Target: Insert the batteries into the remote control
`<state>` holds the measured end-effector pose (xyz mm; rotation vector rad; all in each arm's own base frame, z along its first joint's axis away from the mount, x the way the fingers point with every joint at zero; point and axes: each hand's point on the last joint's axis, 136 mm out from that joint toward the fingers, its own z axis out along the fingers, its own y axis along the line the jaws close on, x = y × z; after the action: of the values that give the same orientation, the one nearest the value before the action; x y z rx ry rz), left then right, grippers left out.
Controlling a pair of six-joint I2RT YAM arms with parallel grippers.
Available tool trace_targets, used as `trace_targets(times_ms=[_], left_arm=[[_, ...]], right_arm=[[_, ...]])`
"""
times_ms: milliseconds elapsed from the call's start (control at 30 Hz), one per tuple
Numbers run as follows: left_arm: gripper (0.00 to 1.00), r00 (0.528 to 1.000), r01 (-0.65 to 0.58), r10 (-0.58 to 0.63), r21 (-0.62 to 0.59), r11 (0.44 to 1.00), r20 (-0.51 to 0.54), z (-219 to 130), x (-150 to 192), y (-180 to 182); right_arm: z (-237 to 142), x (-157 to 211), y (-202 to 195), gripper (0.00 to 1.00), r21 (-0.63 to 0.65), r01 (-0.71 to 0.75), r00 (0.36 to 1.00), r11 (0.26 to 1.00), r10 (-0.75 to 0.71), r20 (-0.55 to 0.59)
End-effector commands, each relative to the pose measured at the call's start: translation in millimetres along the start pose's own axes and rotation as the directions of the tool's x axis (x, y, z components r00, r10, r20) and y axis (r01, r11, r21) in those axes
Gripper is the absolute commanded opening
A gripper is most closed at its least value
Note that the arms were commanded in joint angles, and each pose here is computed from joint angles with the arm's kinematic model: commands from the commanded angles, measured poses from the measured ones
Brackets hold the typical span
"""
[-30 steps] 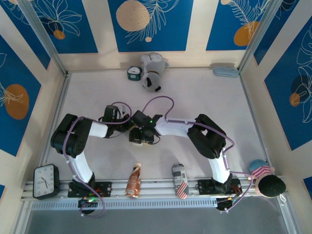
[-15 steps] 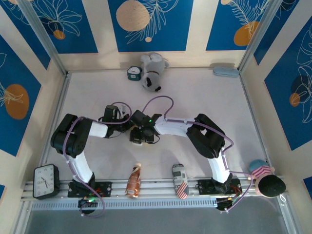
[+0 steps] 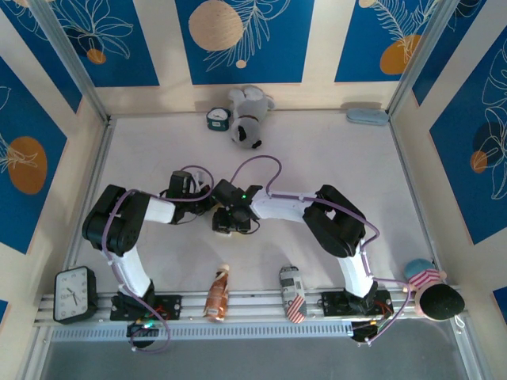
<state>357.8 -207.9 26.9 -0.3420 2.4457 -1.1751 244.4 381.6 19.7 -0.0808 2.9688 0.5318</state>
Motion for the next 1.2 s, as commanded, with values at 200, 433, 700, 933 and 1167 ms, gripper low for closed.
trace_targets(times_ms=[200,433,700,933,1167], left_arm=[[0.07,0.998,0.021,-0.021,-0.009,1.000,-0.066,3.7,19.6,6.8],[0.07,0.998,0.021,-0.021,-0.008,1.000,-0.066,3.7,19.5,6.4],[0.11,0.998,0.003,-0.003,-0.001,1.000,-0.061,-0.1,18.2,1.3],[0.27,0.998,-0.044,0.044,0.001,0.999,-0.043,-11.0,13.5,-7.4],[0.55,0.995,-0.101,0.101,-0.023,0.995,-0.007,-35.6,14.6,-11.6]], right_arm=[[41.0,39.3,-87.5,0.59,0.333,0.052,0.991,0.942,-0.008,-0.134],[32.5,32.6,-72.3,0.63,0.281,0.049,0.995,0.959,-0.021,-0.101],[-0.1,13.3,-46.9,0.71,0.195,0.077,0.997,0.978,-0.077,-0.008],[-28.3,1.4,-42.2,0.77,0.136,0.093,0.992,0.986,-0.104,0.076],[-56.2,-4.3,-67.7,0.76,0.127,0.072,0.986,0.989,-0.090,0.142]])
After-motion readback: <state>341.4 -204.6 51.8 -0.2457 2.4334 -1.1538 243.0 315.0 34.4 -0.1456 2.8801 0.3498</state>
